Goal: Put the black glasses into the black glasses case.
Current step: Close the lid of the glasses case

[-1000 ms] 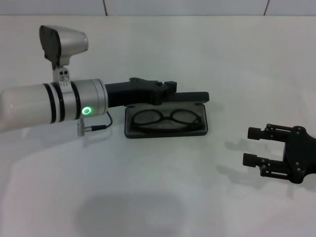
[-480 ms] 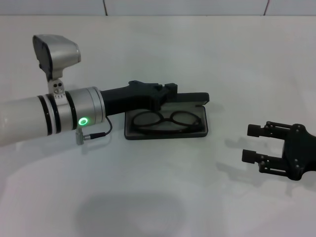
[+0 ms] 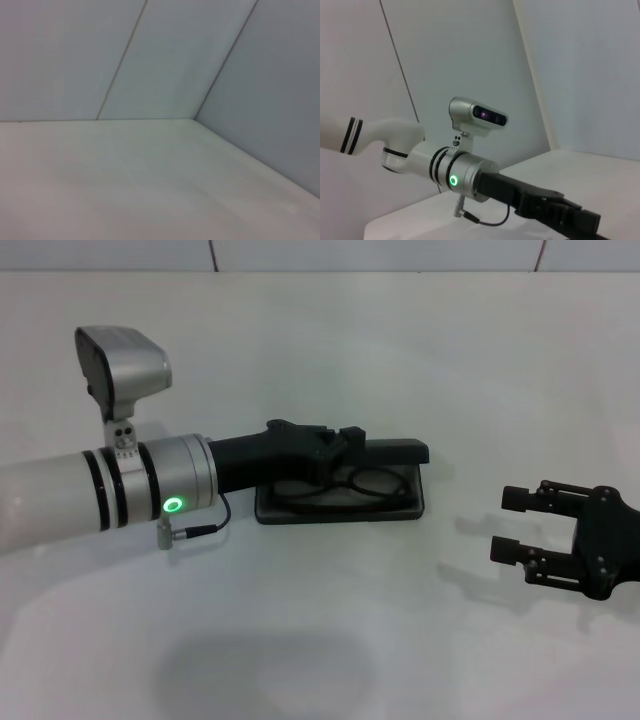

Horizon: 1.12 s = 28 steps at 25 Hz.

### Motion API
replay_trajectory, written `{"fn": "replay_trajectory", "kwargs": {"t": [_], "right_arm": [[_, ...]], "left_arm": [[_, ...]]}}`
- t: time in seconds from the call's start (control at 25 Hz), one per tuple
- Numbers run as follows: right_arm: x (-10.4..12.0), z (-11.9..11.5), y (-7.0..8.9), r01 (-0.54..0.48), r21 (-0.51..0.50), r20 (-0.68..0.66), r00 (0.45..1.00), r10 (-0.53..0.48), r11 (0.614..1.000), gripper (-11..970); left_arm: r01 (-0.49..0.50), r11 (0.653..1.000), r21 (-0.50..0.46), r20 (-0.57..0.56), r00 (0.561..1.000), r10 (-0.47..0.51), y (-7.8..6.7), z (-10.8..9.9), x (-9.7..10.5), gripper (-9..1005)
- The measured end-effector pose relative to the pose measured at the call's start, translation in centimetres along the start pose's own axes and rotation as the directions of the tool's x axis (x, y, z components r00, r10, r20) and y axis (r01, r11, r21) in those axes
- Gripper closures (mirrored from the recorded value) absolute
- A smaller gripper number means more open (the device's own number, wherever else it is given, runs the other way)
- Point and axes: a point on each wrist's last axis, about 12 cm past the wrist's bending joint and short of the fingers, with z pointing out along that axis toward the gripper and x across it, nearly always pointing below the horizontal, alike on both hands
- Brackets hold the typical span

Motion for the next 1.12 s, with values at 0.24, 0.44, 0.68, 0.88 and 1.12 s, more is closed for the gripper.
{"fn": "replay_trajectory", "kwargs": {"t": [0.24, 0.44, 0.68, 0.88, 1.12], "right_arm": [[-0.09, 0.17, -0.15, 0.001, 0.001, -0.001, 1.0, -0.001, 1.0, 297], [-0.1, 0.27, -0.26, -0.003, 0.007, -0.001, 1.0, 0.003, 1.0, 297], [-0.26, 0.31, -0.42, 0.001, 0.012, 0.003, 1.0, -0.001, 1.0, 297], [-0.32, 0.37, -0.55, 0.004, 0.017, 0.001, 1.0, -0.004, 1.0, 296], [-0.46, 0.52, -0.76, 0.009, 0.022, -0.002, 1.0, -0.009, 1.0, 296]], "left_arm": [[-0.002, 1.0, 0.005, -0.005, 1.0, 0.002, -0.16, -0.06, 0.34, 947], [-0.003, 1.0, 0.004, -0.006, 1.0, 0.003, -0.16, -0.13, 0.45, 946], [-0.007, 1.0, 0.0, -0.009, 1.0, 0.007, -0.09, -0.3, 0.66, 945], [-0.009, 1.0, 0.002, -0.016, 1.0, 0.009, -0.14, -0.3, 0.77, 943], [-0.013, 1.0, 0.006, -0.026, 1.0, 0.013, -0.2, -0.28, 0.91, 942]]}}
